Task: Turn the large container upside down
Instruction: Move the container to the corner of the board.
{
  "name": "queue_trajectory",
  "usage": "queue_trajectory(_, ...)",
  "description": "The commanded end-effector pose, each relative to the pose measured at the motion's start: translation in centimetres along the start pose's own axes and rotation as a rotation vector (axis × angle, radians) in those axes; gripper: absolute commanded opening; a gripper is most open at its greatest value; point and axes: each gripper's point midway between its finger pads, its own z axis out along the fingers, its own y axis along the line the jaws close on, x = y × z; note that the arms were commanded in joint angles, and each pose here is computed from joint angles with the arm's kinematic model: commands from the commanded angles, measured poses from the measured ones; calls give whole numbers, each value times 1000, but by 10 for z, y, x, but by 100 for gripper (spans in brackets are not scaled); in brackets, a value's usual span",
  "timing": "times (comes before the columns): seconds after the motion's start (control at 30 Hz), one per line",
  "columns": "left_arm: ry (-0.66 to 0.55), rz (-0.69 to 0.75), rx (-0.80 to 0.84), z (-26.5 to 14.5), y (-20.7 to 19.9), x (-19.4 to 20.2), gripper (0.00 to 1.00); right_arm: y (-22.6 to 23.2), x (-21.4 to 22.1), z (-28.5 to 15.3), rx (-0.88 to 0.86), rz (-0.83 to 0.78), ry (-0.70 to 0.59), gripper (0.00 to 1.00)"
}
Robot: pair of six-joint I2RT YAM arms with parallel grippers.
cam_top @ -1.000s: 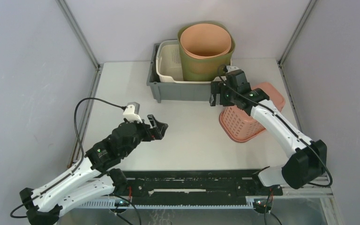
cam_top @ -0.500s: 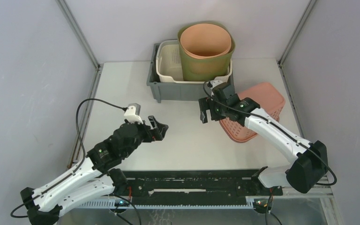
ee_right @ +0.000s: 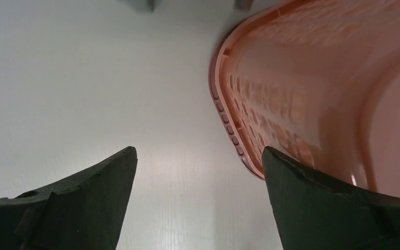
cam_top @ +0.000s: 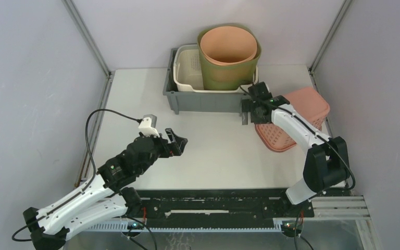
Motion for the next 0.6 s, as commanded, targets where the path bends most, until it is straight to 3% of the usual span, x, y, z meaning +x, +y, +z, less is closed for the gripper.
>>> queue_trajectory(0.0, -23, -15, 29, 1, -6, -4, 100, -22, -53, -7, 35, 58, -115, 98)
queue_trajectory(0.27, -22, -10, 26, 1, -6, -4, 100, -12, -105, -13, -83, 91, -191, 98)
queue_trajectory(0.57, -26, -4, 26, 1, -7, -6, 100, 11, -106, -85, -247, 113, -337, 99)
